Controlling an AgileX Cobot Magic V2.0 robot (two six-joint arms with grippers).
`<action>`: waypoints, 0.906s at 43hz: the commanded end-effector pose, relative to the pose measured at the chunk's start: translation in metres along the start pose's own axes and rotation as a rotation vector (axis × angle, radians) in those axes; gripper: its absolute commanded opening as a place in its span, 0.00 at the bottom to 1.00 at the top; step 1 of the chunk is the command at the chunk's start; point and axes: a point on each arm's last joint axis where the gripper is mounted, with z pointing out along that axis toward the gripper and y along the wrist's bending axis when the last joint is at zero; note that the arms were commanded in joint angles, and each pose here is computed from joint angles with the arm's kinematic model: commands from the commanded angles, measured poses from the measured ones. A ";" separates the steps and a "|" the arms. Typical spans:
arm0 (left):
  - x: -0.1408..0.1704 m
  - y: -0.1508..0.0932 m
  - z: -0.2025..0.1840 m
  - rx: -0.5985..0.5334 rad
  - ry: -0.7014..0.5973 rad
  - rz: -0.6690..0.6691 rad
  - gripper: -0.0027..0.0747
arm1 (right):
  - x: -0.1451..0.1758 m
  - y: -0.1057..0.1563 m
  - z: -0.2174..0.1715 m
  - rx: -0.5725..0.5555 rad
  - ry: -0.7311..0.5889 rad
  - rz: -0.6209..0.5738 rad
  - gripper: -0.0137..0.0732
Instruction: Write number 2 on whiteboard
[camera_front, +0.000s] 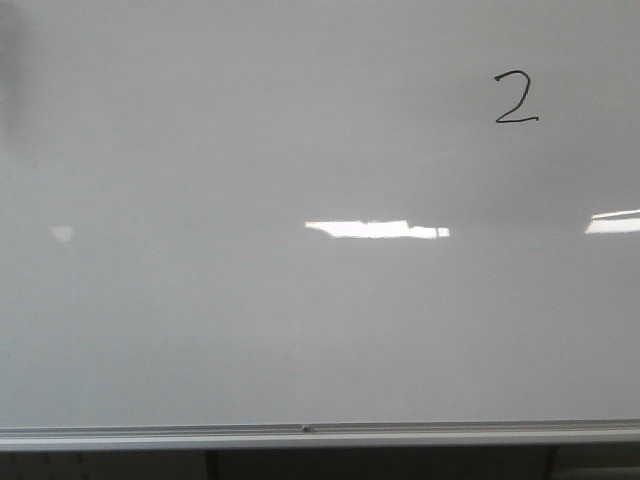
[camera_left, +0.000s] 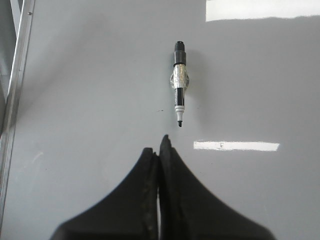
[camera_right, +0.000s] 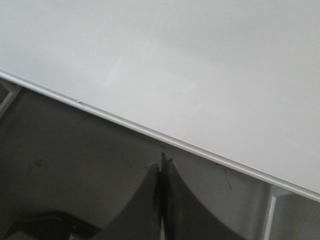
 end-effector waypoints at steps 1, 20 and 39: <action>0.003 0.000 -0.002 -0.002 -0.075 -0.007 0.01 | -0.002 -0.009 -0.014 0.076 -0.180 0.044 0.08; 0.003 0.000 -0.002 -0.002 -0.075 -0.007 0.01 | 0.076 -0.019 -0.013 0.336 -0.552 0.131 0.08; 0.003 0.000 -0.002 -0.002 -0.075 -0.007 0.01 | 0.128 -0.018 0.023 0.353 -0.707 0.106 0.08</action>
